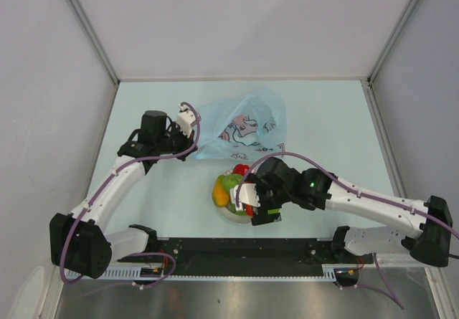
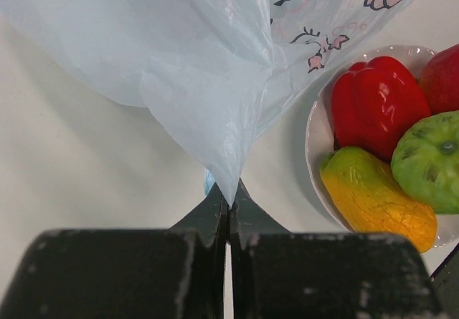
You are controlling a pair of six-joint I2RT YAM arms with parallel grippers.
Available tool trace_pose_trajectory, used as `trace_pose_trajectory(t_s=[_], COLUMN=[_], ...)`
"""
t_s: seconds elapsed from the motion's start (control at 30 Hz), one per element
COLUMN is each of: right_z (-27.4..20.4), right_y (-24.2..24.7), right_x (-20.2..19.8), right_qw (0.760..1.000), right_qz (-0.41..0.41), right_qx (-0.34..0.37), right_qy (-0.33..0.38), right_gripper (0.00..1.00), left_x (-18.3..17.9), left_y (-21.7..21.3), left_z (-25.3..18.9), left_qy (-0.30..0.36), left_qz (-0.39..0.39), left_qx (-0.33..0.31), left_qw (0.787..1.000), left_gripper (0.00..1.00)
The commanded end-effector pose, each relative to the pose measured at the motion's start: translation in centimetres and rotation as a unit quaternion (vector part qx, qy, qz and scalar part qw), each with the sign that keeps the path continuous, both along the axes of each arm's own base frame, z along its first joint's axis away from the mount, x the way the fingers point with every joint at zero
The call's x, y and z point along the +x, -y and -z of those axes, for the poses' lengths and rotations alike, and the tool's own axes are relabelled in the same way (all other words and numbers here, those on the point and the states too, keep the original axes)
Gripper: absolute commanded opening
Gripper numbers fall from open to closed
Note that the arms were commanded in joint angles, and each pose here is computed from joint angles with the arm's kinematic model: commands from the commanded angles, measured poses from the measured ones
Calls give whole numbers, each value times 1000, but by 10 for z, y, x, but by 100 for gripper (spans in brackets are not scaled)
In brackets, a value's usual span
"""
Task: Take the fake fruits out of the plastic bag
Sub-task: Place the fake fruit on the plate.
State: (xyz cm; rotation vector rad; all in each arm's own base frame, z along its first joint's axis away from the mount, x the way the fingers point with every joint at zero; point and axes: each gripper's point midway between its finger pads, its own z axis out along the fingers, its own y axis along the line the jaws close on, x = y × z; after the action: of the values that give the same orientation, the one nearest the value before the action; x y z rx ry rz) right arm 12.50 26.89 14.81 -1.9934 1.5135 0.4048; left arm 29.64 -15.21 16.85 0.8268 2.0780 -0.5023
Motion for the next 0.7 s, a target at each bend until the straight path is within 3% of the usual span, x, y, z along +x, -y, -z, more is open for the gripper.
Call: trace_pose_trajectory(t_s=[0.0,0.4,0.67], right_z=[0,6,1], right_y=[1,-4,-6], right_x=[-2,-1,16], right_qw=[1000,1000,998], right_qz=[-5,-4,54], right_qx=[-3,-3,18], right_qy=[-6,-8,-11], right_gripper=[100,100,100], left_x=[3,4,3], left_y=[1,2,2], left_z=[-8,-8,-7], left_qy=[14,11,10], left_qz=[6,8,8], left_qx=[-7,-7,-7], left_qw=[1000,1000,1000], left_gripper=[0,0,0])
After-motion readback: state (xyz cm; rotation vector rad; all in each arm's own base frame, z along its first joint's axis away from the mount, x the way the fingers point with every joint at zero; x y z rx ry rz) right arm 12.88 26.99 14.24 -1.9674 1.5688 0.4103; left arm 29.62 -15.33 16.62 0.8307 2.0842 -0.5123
